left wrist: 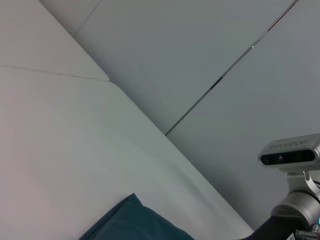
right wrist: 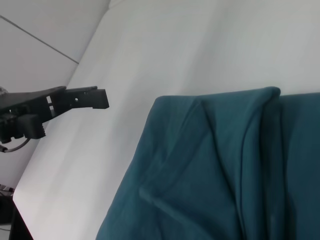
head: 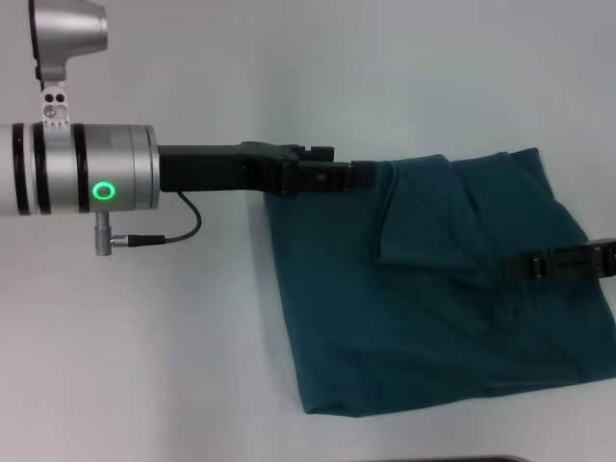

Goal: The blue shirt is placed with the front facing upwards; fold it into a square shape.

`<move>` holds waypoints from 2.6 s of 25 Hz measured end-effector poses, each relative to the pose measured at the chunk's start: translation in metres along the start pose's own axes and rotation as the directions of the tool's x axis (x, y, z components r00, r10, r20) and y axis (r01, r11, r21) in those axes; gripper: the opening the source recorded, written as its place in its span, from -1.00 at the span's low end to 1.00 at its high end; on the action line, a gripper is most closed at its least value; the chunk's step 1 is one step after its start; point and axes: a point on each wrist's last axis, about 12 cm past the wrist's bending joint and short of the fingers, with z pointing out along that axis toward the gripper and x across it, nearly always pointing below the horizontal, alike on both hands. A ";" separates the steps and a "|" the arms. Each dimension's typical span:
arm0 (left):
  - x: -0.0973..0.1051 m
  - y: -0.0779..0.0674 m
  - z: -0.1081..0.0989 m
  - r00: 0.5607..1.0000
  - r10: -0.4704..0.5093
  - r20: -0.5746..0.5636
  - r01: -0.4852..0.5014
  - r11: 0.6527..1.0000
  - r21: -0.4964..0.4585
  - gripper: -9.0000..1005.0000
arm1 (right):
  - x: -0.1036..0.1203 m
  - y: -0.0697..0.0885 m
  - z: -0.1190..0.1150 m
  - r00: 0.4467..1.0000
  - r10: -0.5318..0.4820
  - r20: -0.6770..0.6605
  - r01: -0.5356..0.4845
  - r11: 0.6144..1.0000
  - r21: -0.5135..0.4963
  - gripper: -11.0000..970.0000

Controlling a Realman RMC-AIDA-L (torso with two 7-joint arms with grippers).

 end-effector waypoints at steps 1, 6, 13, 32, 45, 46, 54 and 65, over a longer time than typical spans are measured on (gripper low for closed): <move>0.000 0.000 0.000 1.000 0.000 0.000 0.000 1.000 0.000 0.86 | 0.000 0.000 0.001 1.000 -0.001 -0.003 0.001 1.000 -0.001 0.88; 0.000 0.000 -0.001 1.000 0.002 0.000 -0.002 1.000 0.001 0.87 | -0.001 0.001 0.005 1.000 -0.004 -0.009 0.004 1.000 -0.003 0.87; -0.001 0.000 -0.002 1.000 0.006 -0.001 -0.006 1.000 -0.004 0.87 | 0.000 0.002 0.009 1.000 -0.006 -0.020 0.006 1.000 -0.007 0.87; -0.002 0.001 -0.004 1.000 0.008 0.007 -0.008 1.000 -0.005 0.86 | -0.001 0.000 0.008 0.999 0.034 -0.026 -0.034 0.999 0.015 0.86; -0.003 0.003 -0.007 1.000 0.019 0.008 -0.019 1.000 -0.014 0.86 | -0.002 -0.001 0.012 0.998 0.049 -0.039 -0.048 0.998 0.037 0.85; -0.003 0.003 -0.007 1.000 0.019 0.007 -0.019 1.000 -0.014 0.87 | -0.003 -0.001 0.013 0.998 0.047 -0.042 -0.046 0.998 0.037 0.85; -0.004 0.003 -0.007 1.000 0.020 0.008 -0.020 1.000 -0.016 0.86 | -0.005 0.002 0.020 0.998 0.034 -0.061 -0.032 0.999 0.031 0.85; -0.004 0.003 -0.007 1.000 0.022 0.009 -0.022 1.000 -0.017 0.87 | -0.010 0.004 0.027 0.997 0.017 -0.075 -0.015 1.000 0.027 0.84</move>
